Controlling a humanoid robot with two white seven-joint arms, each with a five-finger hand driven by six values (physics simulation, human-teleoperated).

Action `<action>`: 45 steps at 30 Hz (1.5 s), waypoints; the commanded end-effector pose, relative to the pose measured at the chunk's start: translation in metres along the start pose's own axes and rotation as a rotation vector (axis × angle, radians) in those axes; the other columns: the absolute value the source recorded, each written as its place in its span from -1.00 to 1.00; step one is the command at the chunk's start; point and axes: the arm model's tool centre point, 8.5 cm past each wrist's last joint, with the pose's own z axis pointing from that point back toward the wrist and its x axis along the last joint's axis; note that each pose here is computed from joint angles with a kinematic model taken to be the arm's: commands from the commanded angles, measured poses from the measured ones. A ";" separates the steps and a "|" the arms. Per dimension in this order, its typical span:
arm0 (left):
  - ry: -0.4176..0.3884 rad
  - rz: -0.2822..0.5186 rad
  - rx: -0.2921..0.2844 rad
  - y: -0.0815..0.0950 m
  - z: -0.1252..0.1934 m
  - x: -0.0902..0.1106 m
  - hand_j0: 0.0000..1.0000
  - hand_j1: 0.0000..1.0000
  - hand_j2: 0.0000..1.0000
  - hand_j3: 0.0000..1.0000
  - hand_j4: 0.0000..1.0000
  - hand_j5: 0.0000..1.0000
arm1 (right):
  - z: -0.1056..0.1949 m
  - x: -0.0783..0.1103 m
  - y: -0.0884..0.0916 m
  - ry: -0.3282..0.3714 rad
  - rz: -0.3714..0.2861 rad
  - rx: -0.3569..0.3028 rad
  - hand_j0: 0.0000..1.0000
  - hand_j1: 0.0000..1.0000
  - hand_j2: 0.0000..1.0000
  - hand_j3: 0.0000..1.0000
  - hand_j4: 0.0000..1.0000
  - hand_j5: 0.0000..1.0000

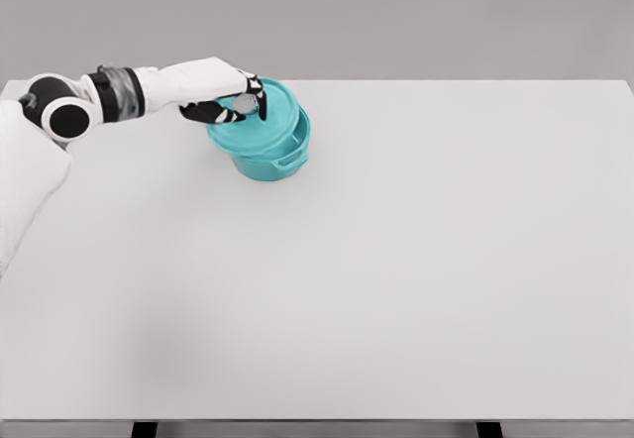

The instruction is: Cover the pot with left arm

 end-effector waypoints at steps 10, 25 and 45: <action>-0.010 0.021 -0.016 -0.005 -0.019 0.005 -0.03 -0.03 -0.03 -0.03 -0.03 -0.03 | 0.000 0.000 0.000 0.000 0.000 0.000 1.00 1.00 1.00 1.00 1.00 1.00; -0.001 0.061 -0.034 -0.013 -0.030 0.002 -0.03 -0.03 -0.03 -0.03 -0.03 -0.03 | 0.000 0.000 0.000 0.001 0.000 0.000 1.00 1.00 1.00 1.00 1.00 1.00; 0.031 0.077 -0.055 -0.012 -0.035 -0.007 -0.03 -0.03 -0.03 -0.03 -0.03 -0.03 | 0.000 0.000 0.000 0.000 0.000 0.000 1.00 1.00 1.00 1.00 1.00 1.00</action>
